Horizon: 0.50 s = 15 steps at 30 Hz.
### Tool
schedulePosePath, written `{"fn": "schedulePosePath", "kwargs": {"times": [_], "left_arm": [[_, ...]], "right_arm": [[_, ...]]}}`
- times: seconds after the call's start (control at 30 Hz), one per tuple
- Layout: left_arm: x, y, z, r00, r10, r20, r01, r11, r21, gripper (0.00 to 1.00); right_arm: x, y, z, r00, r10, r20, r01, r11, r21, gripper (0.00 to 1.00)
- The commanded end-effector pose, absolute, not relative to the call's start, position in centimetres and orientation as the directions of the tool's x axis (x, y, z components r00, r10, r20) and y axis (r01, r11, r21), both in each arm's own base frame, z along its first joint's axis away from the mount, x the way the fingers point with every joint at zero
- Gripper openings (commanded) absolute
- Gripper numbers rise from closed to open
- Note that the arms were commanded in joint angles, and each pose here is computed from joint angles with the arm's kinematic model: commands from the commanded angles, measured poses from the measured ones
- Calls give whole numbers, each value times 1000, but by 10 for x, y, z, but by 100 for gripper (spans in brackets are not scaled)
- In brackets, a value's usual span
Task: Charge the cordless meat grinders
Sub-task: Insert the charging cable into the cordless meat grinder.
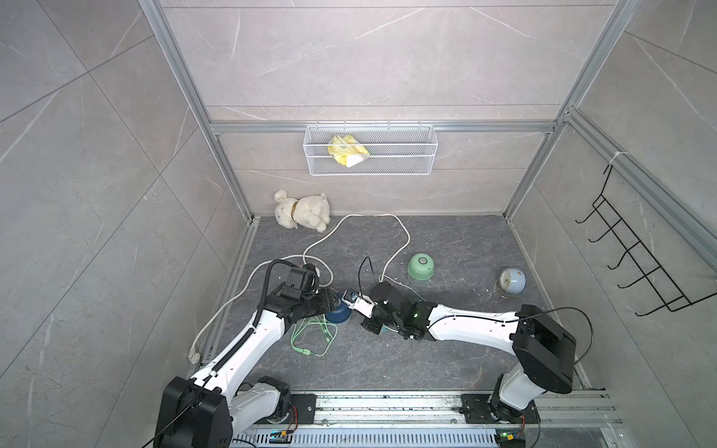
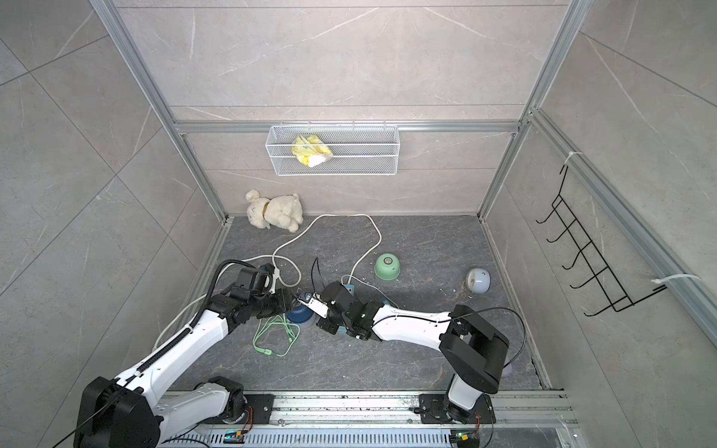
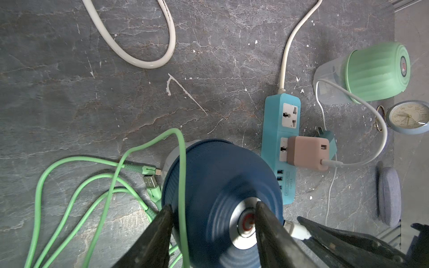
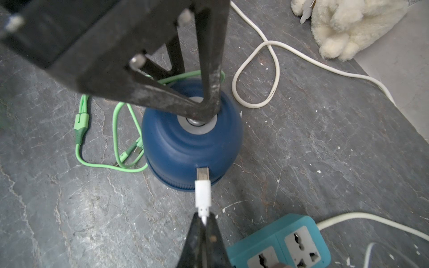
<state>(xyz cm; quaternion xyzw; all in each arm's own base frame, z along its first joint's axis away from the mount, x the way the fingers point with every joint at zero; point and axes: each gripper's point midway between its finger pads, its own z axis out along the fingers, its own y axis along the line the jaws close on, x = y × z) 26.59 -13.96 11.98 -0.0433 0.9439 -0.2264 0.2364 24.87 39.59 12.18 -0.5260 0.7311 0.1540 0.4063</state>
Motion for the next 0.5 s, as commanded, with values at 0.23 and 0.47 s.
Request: {"fn": "schedulePosePath", "kwargs": {"times": [0.23, 0.47], "left_arm": [[258, -137, 108, -906, -158, -393, 29, 902, -431, 56], [258, -137, 106, -907, -155, -391, 29, 904, -427, 55]], "right_arm": [[253, 401, 119, -120, -656, -745, -899, 391, -199, 0], [254, 395, 117, -124, -663, -738, -895, 396, -206, 0]]}}
